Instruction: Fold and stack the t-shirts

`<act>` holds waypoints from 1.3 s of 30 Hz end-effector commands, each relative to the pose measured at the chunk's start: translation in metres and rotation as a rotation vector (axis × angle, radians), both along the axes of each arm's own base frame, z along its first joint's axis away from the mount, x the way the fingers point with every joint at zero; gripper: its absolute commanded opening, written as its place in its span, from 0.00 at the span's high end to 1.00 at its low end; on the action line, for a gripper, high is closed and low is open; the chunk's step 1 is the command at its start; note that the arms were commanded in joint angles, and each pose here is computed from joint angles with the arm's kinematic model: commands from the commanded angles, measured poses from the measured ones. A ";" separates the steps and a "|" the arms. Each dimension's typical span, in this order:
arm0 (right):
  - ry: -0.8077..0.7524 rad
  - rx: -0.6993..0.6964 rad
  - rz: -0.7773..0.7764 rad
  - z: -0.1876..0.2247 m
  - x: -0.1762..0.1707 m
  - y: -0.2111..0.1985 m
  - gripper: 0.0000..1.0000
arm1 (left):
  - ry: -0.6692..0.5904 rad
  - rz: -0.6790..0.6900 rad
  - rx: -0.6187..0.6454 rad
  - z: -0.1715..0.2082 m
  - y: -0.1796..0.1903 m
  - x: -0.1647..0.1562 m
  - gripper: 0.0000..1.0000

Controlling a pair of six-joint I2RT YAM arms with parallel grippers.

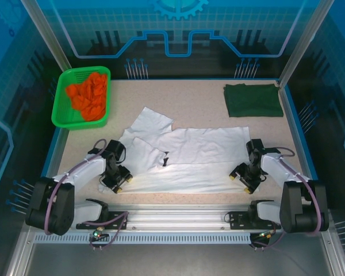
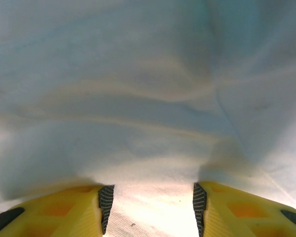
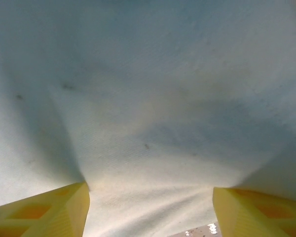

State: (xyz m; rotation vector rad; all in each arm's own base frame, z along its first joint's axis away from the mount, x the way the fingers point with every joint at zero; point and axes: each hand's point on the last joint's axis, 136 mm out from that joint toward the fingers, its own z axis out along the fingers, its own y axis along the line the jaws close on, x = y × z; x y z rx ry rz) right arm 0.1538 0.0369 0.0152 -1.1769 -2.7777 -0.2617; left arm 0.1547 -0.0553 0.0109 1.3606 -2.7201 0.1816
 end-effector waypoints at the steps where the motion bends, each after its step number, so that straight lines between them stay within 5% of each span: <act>1: -0.016 0.015 0.012 0.011 -0.002 0.002 0.28 | 0.073 0.026 0.124 0.000 0.031 -0.024 0.48; 7: -0.228 -0.069 0.074 0.075 0.039 -0.004 0.20 | -0.151 -0.019 0.079 0.066 0.024 0.043 0.35; 10: -0.375 -0.125 0.082 0.105 0.076 -0.011 0.19 | -0.333 -0.106 0.050 0.113 0.010 0.107 0.23; 15: -0.534 -0.268 0.085 0.125 0.140 -0.031 0.22 | -0.543 -0.322 0.015 0.152 -0.020 0.218 0.20; 21: -0.545 -0.352 0.184 0.113 0.203 -0.054 0.27 | -0.543 -0.498 -0.060 0.117 -0.055 0.326 0.22; 28: -0.475 -0.181 0.202 0.081 0.241 -0.068 0.34 | -0.518 -0.547 0.047 0.070 -0.050 0.406 0.27; 34: -0.543 -0.141 0.231 0.077 0.261 -0.064 0.39 | -0.524 -0.561 0.165 0.038 -0.052 0.446 0.34; 39: -0.525 -0.114 0.253 0.067 0.270 -0.062 0.42 | -0.478 -0.589 0.252 0.019 -0.052 0.444 0.36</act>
